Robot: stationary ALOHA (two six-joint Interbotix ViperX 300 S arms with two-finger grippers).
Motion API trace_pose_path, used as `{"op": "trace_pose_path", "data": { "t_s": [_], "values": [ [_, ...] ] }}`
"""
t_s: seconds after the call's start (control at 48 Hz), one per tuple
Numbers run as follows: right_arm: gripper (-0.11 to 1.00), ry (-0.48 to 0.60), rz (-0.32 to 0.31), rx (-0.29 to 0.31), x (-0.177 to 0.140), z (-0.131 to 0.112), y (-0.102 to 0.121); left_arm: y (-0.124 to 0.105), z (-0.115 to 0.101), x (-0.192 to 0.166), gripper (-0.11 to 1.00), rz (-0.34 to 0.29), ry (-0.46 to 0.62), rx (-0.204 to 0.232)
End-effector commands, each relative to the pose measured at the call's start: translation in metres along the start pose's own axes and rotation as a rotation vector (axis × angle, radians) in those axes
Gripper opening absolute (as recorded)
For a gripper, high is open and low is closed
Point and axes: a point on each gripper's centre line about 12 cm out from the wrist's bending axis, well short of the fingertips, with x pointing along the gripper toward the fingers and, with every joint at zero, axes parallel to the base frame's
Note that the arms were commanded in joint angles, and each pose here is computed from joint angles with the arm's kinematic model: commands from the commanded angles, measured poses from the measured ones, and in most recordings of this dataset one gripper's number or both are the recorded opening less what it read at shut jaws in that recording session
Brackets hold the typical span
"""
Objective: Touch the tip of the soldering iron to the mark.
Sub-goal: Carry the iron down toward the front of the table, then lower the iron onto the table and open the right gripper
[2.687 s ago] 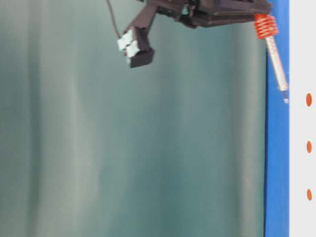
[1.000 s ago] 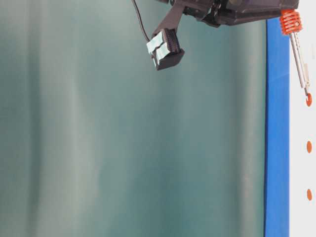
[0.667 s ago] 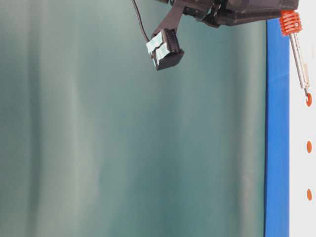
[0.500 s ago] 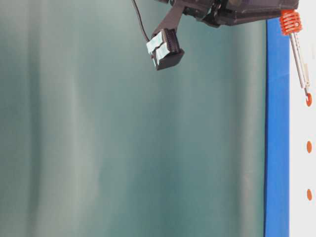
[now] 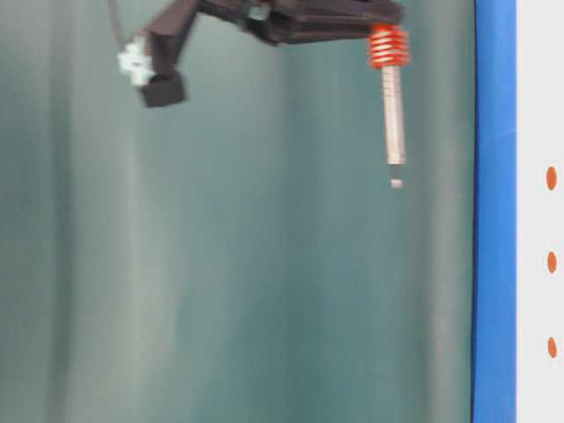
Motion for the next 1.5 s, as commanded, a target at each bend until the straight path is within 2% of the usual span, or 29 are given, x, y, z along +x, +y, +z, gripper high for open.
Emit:
{"op": "trace_pose_path", "data": {
  "t_s": [0.0, 0.208, 0.375, 0.479, 0.812, 1.0, 1.229, 1.479],
  "values": [
    [0.06, -0.054, -0.02, -0.005, -0.022, 0.011, -0.004, 0.001, 0.005, 0.001, 0.0, 0.003, -0.017, -0.001],
    [0.06, -0.049, -0.023, -0.005, -0.022, 0.011, -0.004, 0.001, 0.005, 0.002, 0.0, 0.002, -0.015, 0.0],
    [0.06, -0.05, -0.019, 0.033, -0.022, 0.01, -0.003, 0.001, 0.005, 0.002, 0.0, 0.003, -0.015, -0.001],
    [0.06, -0.047, -0.004, 0.054, -0.022, 0.008, 0.006, 0.001, 0.005, 0.002, 0.0, 0.002, -0.018, 0.0],
    [0.06, -0.071, 0.105, 0.098, -0.032, -0.001, 0.07, 0.001, 0.005, 0.002, 0.0, 0.003, -0.018, -0.001],
    [0.06, -0.073, 0.155, 0.082, -0.038, -0.005, 0.113, 0.001, 0.006, 0.002, 0.0, 0.003, -0.02, -0.004],
    [0.06, -0.07, 0.157, 0.107, -0.04, -0.012, 0.16, 0.001, 0.006, 0.002, 0.0, 0.003, -0.018, -0.011],
    [0.06, -0.042, 0.137, 0.129, -0.035, -0.018, 0.19, 0.001, 0.007, 0.002, 0.0, 0.003, -0.023, -0.011]
  ]
}}
